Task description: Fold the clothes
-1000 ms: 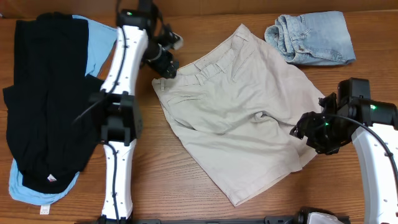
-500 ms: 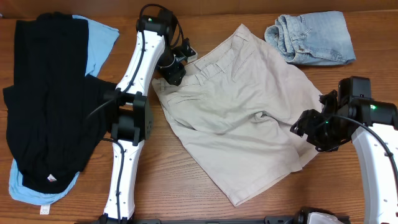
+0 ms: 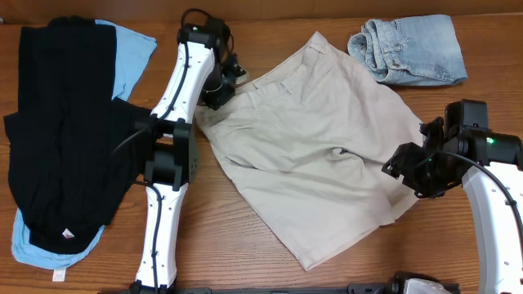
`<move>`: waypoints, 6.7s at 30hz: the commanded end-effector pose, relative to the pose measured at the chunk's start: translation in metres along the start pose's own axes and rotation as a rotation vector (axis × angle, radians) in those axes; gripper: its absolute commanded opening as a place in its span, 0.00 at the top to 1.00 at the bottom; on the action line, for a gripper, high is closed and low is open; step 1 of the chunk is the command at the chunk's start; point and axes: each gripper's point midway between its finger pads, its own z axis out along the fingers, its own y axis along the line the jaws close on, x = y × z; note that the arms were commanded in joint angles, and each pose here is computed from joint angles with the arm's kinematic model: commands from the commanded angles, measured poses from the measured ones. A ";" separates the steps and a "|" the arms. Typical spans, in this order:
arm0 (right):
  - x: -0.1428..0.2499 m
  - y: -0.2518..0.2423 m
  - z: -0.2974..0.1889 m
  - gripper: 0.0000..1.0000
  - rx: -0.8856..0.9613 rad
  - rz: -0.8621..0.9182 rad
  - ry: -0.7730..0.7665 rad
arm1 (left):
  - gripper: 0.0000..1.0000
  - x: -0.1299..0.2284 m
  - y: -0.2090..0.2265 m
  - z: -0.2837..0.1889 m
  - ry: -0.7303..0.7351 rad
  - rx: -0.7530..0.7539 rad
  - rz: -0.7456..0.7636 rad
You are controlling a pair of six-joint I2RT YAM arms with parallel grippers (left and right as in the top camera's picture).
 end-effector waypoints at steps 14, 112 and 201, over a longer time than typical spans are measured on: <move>-0.014 0.032 0.017 0.47 -0.078 -0.078 -0.013 | 0.96 0.125 0.080 0.003 0.256 0.024 -0.640; -0.005 0.043 0.005 0.25 -0.006 -0.129 -0.102 | 0.30 -0.139 0.018 -0.009 -0.627 0.125 -0.102; -0.080 0.055 0.086 0.21 -0.010 -0.131 -0.143 | 0.20 -0.021 0.038 -0.043 -0.258 0.140 -0.228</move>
